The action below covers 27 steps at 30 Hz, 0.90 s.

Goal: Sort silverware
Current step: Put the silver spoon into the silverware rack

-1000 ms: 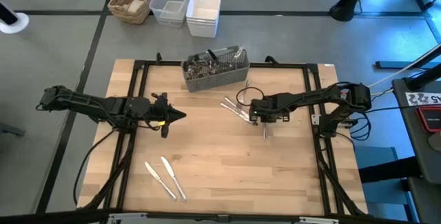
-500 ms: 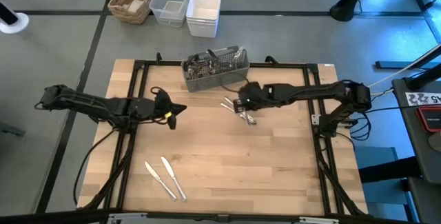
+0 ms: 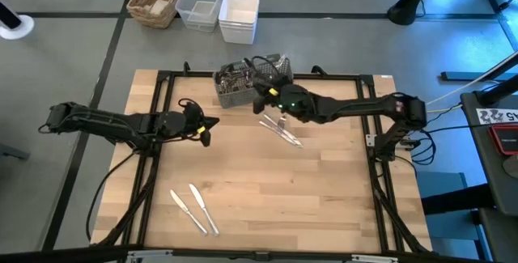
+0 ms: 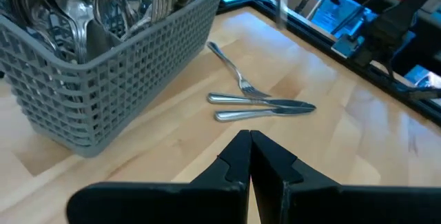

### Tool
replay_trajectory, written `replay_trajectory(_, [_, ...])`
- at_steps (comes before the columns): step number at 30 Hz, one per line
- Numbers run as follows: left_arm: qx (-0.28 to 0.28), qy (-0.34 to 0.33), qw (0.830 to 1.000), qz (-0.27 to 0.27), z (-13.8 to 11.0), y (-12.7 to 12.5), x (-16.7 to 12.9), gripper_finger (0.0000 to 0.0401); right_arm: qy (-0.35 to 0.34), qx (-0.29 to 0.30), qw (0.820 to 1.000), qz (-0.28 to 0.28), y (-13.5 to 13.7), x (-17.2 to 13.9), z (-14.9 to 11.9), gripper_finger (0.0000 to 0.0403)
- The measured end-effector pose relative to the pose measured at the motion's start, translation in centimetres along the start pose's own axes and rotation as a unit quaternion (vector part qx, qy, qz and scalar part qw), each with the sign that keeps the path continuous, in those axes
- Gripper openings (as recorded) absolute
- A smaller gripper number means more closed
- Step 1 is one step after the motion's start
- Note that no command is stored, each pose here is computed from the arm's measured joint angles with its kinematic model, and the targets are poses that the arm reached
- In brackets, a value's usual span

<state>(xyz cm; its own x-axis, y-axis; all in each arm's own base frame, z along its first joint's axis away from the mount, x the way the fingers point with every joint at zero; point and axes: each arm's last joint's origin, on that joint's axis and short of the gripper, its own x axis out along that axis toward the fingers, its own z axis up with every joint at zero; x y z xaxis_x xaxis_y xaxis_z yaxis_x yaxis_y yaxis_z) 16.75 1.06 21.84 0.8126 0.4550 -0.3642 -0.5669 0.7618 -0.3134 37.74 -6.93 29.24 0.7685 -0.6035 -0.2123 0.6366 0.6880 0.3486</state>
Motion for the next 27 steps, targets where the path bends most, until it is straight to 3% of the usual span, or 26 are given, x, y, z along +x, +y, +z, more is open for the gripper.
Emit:
replay_trajectory(4, [0.002,-0.003,1.000,0.001,0.1,0.0,0.0,0.0002,-0.091,-0.029,0.994,0.055,0.4,2.4,-0.1,0.0011])
replay_trajectory(9, [-0.018,-0.014,1.000,0.008,0.2,0.1,0.0,0.0002,-0.154,-0.029,0.985,0.072,-0.3,5.7,-0.3,0.0012])
replay_trajectory(16, [-0.017,-0.017,1.000,0.012,0.3,0.1,0.0,0.0002,-0.149,-0.081,0.978,0.119,0.2,10.7,-0.8,0.0013])
replay_trajectory(22, [-0.017,-0.016,1.000,0.013,0.2,0.1,0.0,0.0001,-0.155,-0.157,0.969,0.108,1.2,12.6,-0.8,0.0014])
replay_trajectory(27, [-0.017,-0.016,1.000,0.013,0.2,0.1,0.0,0.0001,-0.135,-0.174,0.970,0.107,0.9,13.8,-2.6,0.0014])
